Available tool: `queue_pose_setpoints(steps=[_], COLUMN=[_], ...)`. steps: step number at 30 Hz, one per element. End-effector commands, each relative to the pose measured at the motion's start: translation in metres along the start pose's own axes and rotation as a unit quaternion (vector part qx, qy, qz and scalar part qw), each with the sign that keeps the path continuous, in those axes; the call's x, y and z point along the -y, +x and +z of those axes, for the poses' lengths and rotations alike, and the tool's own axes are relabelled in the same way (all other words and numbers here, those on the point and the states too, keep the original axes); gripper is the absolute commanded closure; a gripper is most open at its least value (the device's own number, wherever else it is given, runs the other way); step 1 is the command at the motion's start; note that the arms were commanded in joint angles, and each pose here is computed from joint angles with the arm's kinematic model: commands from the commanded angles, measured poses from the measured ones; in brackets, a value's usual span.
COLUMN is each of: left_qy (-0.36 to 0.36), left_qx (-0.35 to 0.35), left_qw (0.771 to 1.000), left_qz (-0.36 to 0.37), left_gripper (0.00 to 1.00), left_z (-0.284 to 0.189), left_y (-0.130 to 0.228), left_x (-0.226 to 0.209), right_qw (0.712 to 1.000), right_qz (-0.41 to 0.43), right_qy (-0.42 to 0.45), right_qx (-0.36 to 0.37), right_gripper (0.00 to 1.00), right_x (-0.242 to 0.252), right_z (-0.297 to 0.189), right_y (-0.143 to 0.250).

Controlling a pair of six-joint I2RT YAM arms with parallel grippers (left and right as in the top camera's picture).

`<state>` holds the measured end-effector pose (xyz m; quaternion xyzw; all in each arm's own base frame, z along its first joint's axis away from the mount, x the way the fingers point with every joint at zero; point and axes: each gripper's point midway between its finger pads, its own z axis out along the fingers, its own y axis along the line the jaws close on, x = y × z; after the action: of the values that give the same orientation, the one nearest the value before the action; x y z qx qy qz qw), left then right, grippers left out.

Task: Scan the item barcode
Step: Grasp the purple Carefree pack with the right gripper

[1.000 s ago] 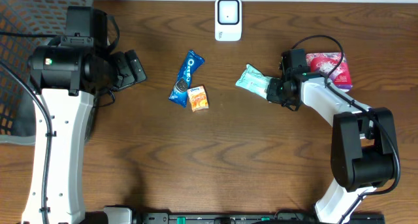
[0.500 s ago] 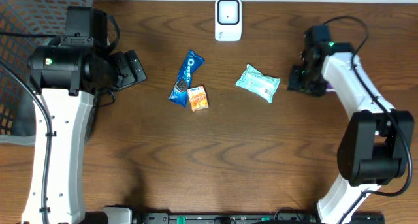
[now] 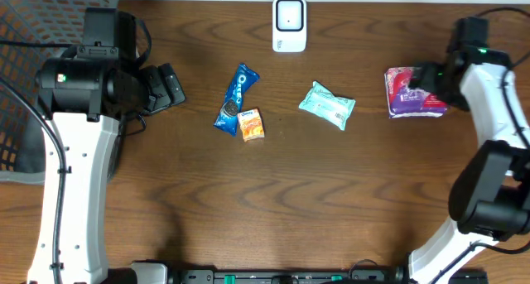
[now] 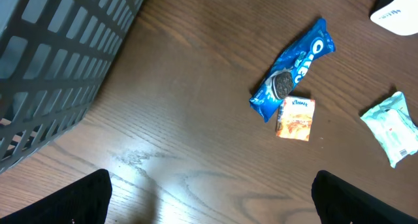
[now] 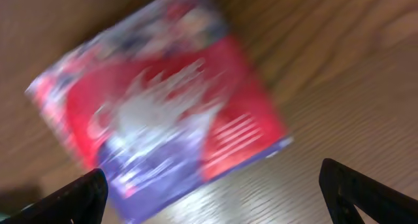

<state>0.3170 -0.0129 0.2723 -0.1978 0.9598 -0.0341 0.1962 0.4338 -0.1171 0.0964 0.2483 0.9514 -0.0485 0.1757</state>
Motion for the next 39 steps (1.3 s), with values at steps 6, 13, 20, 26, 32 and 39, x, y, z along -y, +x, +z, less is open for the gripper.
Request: queue_pose_setpoints(steps=[6,13,20,26,32,39], left_qy=[-0.009,-0.009,-0.009,-0.009,-0.009,-0.009], left_qx=[0.001,0.001,0.001,0.001,0.001,0.001], left_qw=[1.000,1.000,1.000,1.000,1.000,1.000], left_qz=[0.001,0.001,0.001,0.001,0.001,0.001], left_gripper=[0.02,0.02,0.02,0.02,0.02,0.02], left_z=[0.001,0.001,0.001,0.001,0.001,0.001], left_y=[-0.002,-0.002,-0.002,-0.002,-0.002,-0.002], left_x=[-0.004,-0.004,-0.004,-0.004,-0.004,-0.004], right_qw=[0.992,0.962,0.955,0.954,0.924,0.864], right_qz=[0.003,-0.029,-0.024,-0.004,0.036,0.051], right_qy=[-0.125,-0.270,-0.293,-0.292,-0.375,-0.497], right_qx=[0.007,0.003,-0.040,-0.064,-0.071,-0.060], right_gripper=[0.05,0.08,0.27,0.79,0.99,0.99], right_x=[0.023,-0.009,-0.017,-0.016,-0.044,-0.108], right_z=[0.017,0.041,0.077,0.080,0.046,-0.010], right_y=[-0.022,-0.023,-0.001,0.007,0.001,-0.020])
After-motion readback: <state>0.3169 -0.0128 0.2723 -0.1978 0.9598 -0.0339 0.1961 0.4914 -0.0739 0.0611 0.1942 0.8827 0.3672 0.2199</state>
